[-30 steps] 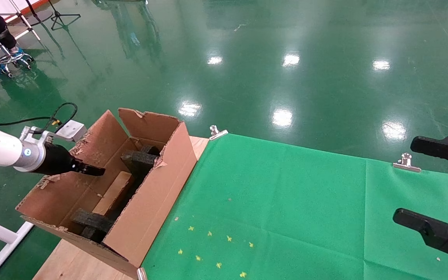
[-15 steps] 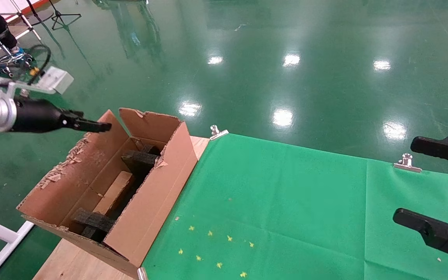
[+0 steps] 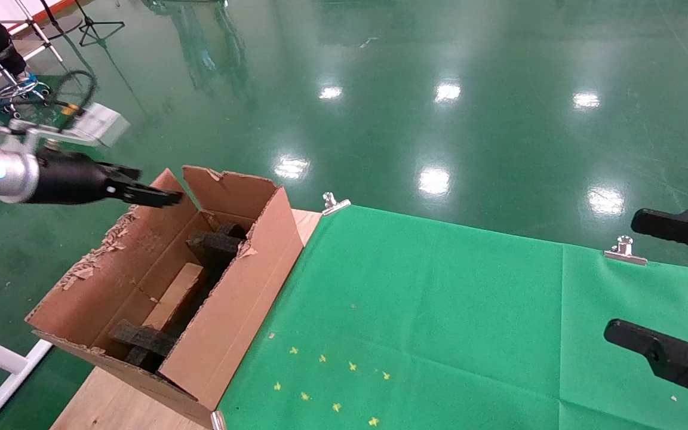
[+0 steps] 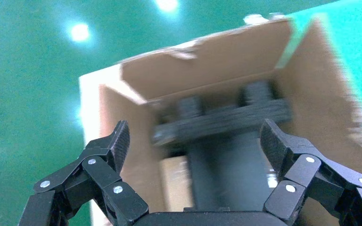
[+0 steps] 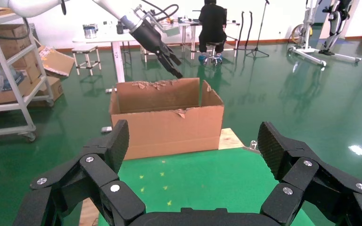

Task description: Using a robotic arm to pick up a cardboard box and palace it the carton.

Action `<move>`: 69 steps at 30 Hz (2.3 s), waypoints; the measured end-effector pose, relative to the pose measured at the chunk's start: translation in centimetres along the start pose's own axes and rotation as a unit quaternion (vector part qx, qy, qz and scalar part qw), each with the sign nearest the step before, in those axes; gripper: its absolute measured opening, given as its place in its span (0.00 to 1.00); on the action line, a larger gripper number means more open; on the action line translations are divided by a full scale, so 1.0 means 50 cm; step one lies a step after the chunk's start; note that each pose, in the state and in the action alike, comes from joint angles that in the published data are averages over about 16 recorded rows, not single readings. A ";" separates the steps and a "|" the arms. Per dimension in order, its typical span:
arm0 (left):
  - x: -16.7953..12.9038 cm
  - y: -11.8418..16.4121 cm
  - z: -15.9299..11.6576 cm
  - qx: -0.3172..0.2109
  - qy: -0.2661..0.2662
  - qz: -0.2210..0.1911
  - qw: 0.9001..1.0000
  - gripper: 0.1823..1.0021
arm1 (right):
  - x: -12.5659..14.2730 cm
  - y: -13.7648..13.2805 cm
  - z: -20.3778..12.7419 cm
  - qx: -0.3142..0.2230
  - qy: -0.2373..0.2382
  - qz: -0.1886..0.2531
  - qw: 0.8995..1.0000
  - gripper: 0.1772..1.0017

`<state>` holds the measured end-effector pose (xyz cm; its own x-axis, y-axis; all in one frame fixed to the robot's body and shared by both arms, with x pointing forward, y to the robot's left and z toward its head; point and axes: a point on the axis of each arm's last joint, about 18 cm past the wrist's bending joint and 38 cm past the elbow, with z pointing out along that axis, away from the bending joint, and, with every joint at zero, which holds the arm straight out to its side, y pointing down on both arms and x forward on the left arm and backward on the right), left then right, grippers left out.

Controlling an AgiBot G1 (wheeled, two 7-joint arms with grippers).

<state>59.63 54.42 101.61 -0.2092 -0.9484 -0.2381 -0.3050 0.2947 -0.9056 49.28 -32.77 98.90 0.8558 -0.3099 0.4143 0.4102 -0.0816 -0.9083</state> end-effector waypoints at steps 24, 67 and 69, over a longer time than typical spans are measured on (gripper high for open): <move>0.252 -0.046 0.013 0.135 0.227 0.107 0.959 1.00 | 0.000 0.000 0.000 0.000 0.000 0.000 1.000 1.00; 0.533 -0.025 -0.161 0.347 0.486 0.203 0.776 1.00 | 0.000 0.000 0.000 0.000 0.000 0.000 1.000 1.00; 0.531 -0.025 -0.159 0.346 0.484 0.203 0.778 1.00 | 0.000 0.000 0.000 0.000 0.000 0.000 1.000 1.00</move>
<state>47.06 29.78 99.20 -0.8619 -0.1621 -0.4804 0.4710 0.0951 -0.8770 49.29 -32.79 98.90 0.8557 -0.3105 0.4139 0.4099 -0.0813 -0.9085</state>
